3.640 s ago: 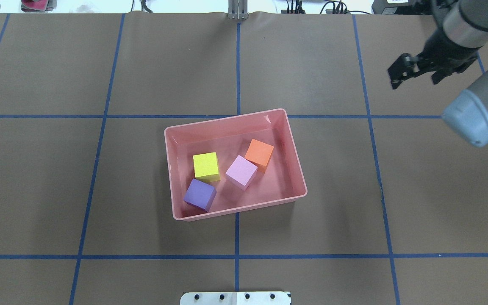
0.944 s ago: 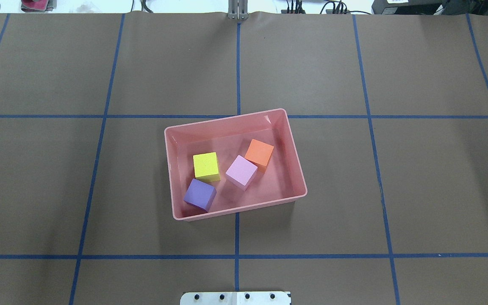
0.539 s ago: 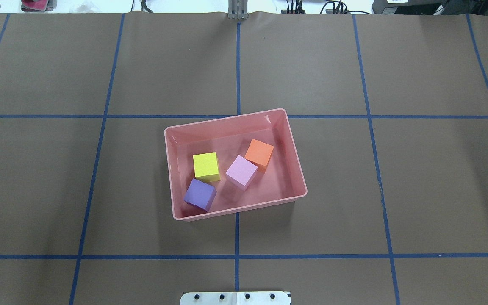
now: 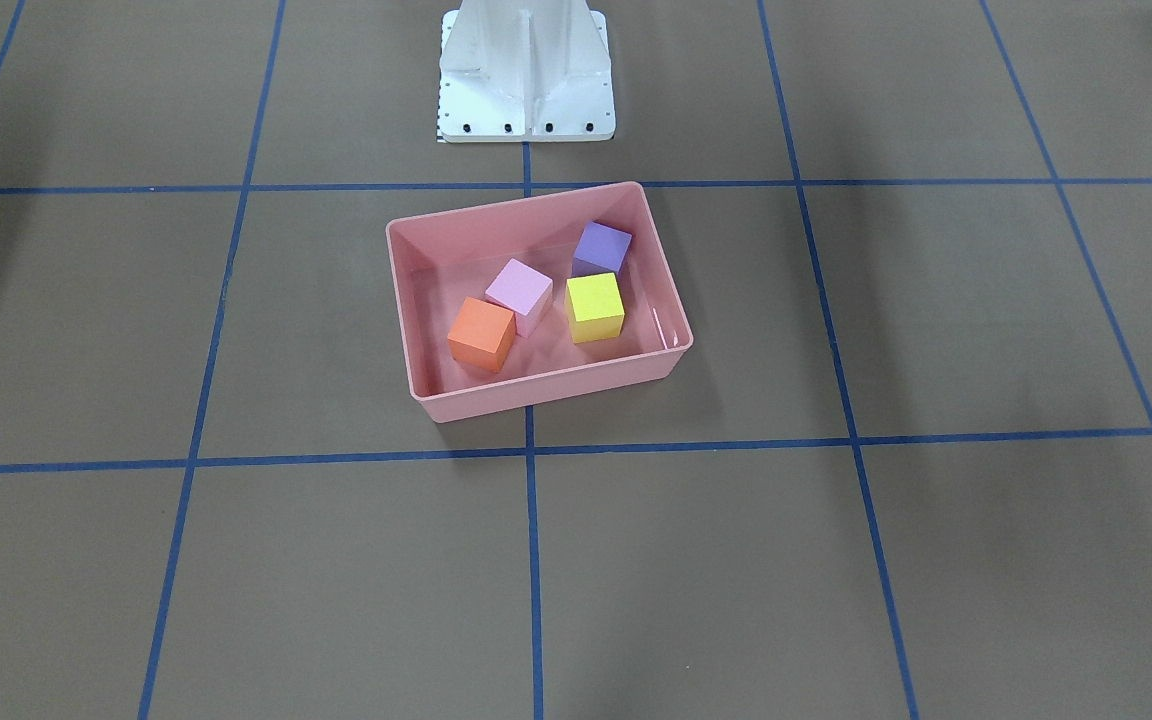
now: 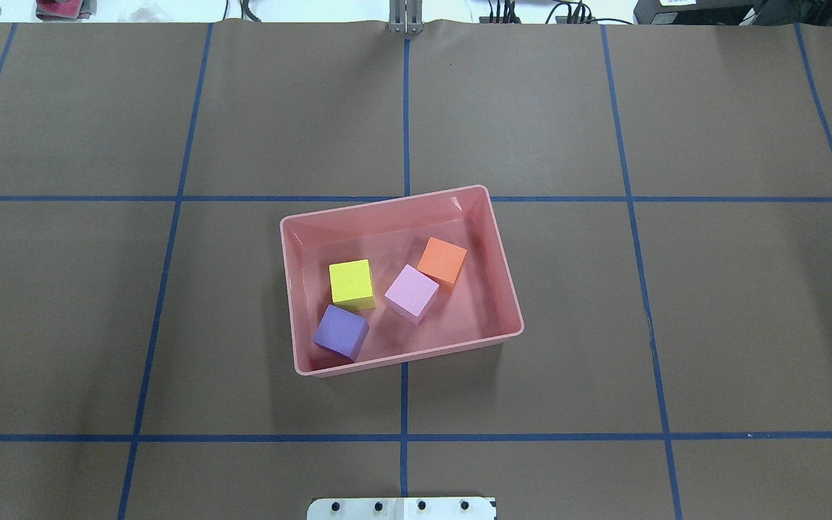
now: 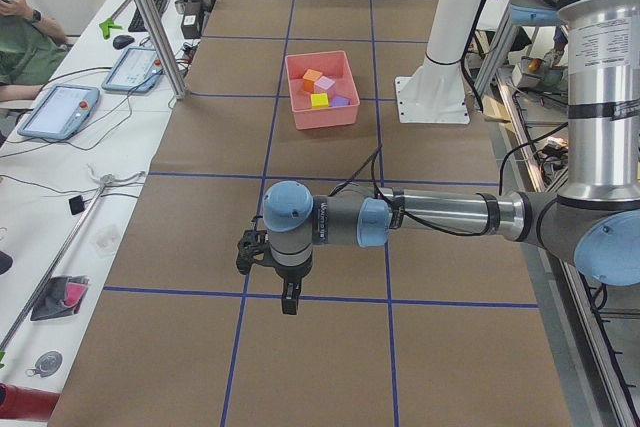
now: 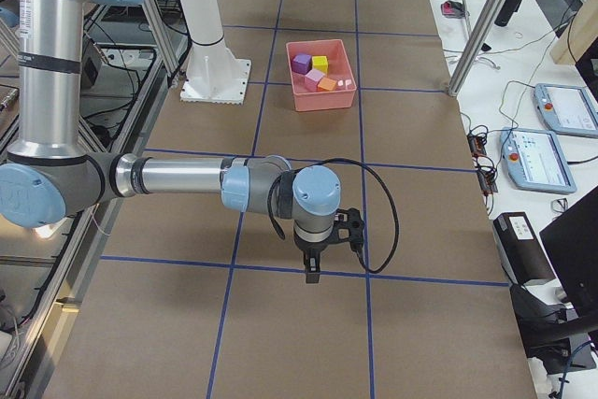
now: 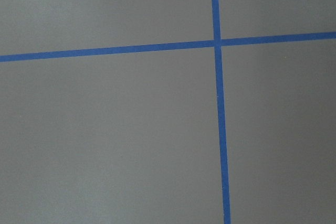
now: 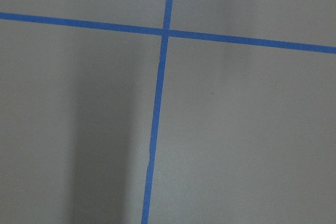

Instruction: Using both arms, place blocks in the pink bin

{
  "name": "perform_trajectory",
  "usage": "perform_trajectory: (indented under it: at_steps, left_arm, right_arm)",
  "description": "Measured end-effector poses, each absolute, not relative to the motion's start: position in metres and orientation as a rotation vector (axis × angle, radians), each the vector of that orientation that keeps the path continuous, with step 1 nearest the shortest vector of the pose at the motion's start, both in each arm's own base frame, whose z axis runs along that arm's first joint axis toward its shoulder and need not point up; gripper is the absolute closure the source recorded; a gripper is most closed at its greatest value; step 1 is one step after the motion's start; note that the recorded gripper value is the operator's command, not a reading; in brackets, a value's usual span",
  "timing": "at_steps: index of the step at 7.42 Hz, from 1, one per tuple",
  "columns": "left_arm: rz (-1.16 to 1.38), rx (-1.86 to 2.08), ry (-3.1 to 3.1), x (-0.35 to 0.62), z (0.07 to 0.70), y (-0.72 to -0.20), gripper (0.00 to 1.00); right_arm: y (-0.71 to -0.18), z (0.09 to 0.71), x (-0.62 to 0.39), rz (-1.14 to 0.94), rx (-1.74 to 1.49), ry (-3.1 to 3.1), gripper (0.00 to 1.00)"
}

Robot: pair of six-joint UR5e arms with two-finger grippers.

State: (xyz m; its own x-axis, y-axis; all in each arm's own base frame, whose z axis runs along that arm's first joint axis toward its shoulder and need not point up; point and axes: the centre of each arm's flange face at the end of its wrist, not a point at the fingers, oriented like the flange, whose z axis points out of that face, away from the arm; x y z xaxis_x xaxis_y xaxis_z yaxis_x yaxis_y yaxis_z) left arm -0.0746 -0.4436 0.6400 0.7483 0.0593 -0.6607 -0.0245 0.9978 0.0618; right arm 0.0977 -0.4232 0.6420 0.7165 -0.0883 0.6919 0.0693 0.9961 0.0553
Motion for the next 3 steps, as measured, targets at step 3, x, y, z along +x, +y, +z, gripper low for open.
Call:
perform_trajectory:
  at_steps: [3]
  left_arm:
    - [0.048, 0.048, 0.724, -0.0737, 0.6407, -0.4435, 0.00]
  right_arm:
    - [-0.4228, 0.6452, 0.0976, -0.086, 0.021, -0.768, 0.00]
